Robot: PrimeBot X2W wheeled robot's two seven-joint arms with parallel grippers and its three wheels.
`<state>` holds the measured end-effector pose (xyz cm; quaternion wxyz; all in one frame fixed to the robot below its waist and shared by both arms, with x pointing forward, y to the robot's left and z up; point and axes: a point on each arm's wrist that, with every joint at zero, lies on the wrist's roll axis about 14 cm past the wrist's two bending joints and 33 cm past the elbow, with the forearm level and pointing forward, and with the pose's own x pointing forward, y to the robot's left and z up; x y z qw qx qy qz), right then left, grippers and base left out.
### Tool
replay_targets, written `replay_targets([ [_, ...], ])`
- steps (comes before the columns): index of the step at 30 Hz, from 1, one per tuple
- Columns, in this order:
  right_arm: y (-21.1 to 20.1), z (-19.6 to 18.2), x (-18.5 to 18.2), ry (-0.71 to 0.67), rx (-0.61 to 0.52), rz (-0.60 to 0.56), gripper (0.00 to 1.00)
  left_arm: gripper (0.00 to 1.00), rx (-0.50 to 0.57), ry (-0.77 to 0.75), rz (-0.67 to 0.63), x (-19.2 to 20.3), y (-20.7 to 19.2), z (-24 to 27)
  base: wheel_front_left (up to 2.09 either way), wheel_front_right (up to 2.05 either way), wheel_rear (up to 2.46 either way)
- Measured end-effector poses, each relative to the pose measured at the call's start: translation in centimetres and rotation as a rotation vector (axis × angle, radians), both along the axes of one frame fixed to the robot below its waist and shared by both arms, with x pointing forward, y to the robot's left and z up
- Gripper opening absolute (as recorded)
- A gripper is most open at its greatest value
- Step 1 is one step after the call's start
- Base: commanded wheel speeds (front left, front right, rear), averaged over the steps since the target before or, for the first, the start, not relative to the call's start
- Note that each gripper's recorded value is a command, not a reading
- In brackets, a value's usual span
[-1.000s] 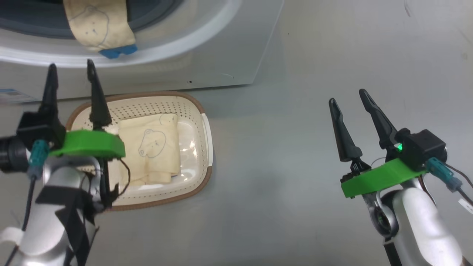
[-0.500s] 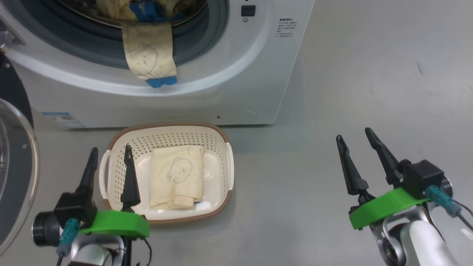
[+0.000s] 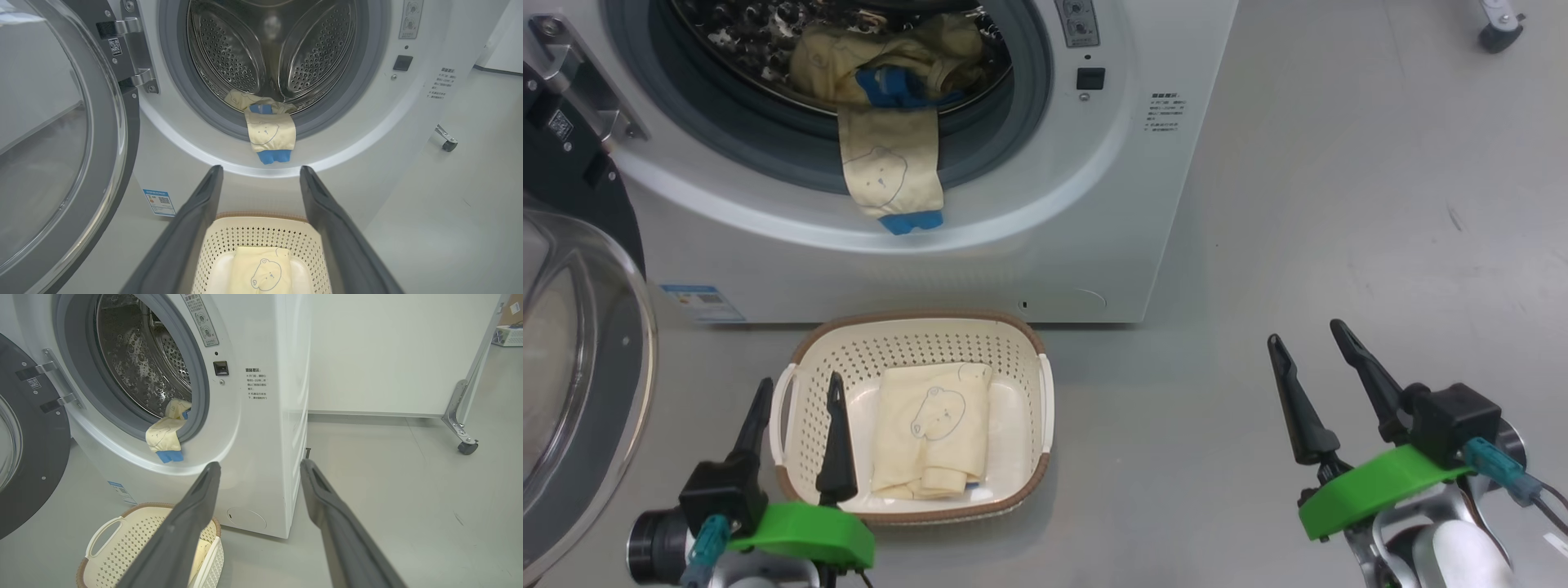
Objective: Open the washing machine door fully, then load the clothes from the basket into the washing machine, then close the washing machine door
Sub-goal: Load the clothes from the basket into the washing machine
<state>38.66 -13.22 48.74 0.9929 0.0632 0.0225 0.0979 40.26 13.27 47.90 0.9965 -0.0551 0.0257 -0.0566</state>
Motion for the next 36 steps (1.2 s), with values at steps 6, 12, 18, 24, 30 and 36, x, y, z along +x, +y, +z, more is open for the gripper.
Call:
replay_targets([
  [6, 0.0, 0.1, 0.0, -0.005, -0.007, 0.001, 1.00, 1.00, 0.003, 0.008, -0.004, -0.1, -0.1, -0.3, 0.00, 0.00, 0.00],
  [12, 0.1, -0.2, 0.1, 0.003, -0.007, 0.004, 1.00, 1.00, -0.009, 0.036, 0.000, -0.1, -0.1, -0.9, 0.00, 0.00, 0.00],
  [18, 0.2, -1.1, 0.6, 0.028, -0.006, 0.007, 1.00, 1.00, -0.009, 0.060, -0.004, 0.9, -0.2, -1.7, 0.00, 0.00, 0.00],
  [24, 0.8, -1.8, 2.3, 0.037, -0.002, 0.026, 1.00, 1.00, -0.006, 0.084, -0.010, 3.8, -0.6, -2.7, 0.00, 0.00, 0.00],
  [30, 1.3, -2.8, 4.0, 0.039, 0.001, 0.039, 1.00, 1.00, 0.009, 0.141, -0.020, 7.0, -1.1, -5.0, 0.00, 0.00, 0.00],
  [36, 1.2, -4.1, 5.5, 0.047, 0.005, 0.039, 1.00, 1.00, 0.045, 0.210, -0.051, 10.9, -1.9, -8.0, 0.00, 0.00, 0.00],
])
